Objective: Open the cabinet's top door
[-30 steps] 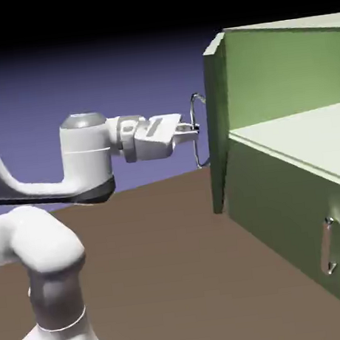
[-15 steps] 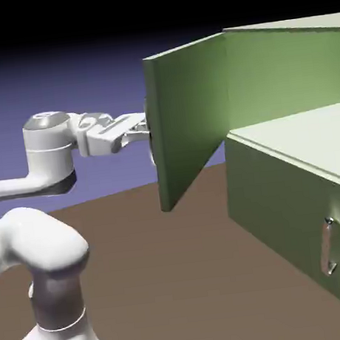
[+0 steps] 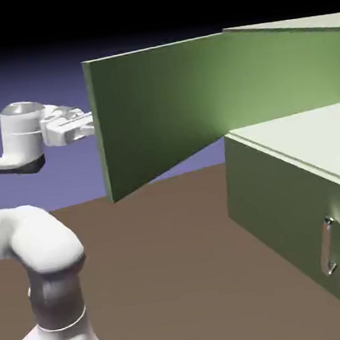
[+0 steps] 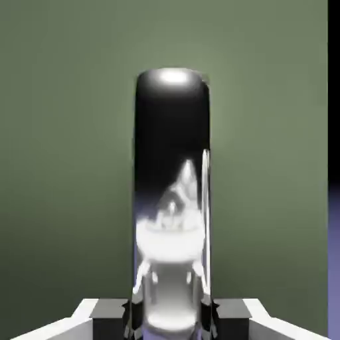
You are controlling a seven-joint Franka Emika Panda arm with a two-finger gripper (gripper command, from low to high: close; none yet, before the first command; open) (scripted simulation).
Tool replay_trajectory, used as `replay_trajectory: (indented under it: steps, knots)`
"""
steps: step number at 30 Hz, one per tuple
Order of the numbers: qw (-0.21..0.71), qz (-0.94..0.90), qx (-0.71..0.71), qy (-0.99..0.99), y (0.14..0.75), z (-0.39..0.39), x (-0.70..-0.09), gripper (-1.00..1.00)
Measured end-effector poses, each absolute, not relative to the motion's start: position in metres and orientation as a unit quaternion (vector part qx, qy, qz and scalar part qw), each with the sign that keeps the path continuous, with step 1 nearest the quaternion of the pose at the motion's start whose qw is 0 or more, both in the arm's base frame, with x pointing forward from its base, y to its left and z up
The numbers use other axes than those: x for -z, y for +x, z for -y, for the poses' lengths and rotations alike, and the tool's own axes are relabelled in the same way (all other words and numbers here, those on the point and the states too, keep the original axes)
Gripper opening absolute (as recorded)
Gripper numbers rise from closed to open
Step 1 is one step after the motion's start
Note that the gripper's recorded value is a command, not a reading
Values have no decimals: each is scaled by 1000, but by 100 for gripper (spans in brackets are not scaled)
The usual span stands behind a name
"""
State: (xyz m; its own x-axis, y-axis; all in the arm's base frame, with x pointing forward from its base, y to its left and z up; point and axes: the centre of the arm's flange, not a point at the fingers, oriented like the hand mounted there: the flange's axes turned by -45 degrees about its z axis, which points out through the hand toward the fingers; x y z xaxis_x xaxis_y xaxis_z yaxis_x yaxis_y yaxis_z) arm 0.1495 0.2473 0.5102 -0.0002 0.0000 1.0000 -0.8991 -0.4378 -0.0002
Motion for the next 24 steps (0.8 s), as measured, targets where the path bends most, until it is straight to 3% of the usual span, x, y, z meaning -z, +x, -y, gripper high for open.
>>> replay_trajectory:
  steps: [24]
  knots:
    - [484,484,-515,515,155,-451,-510,-100]
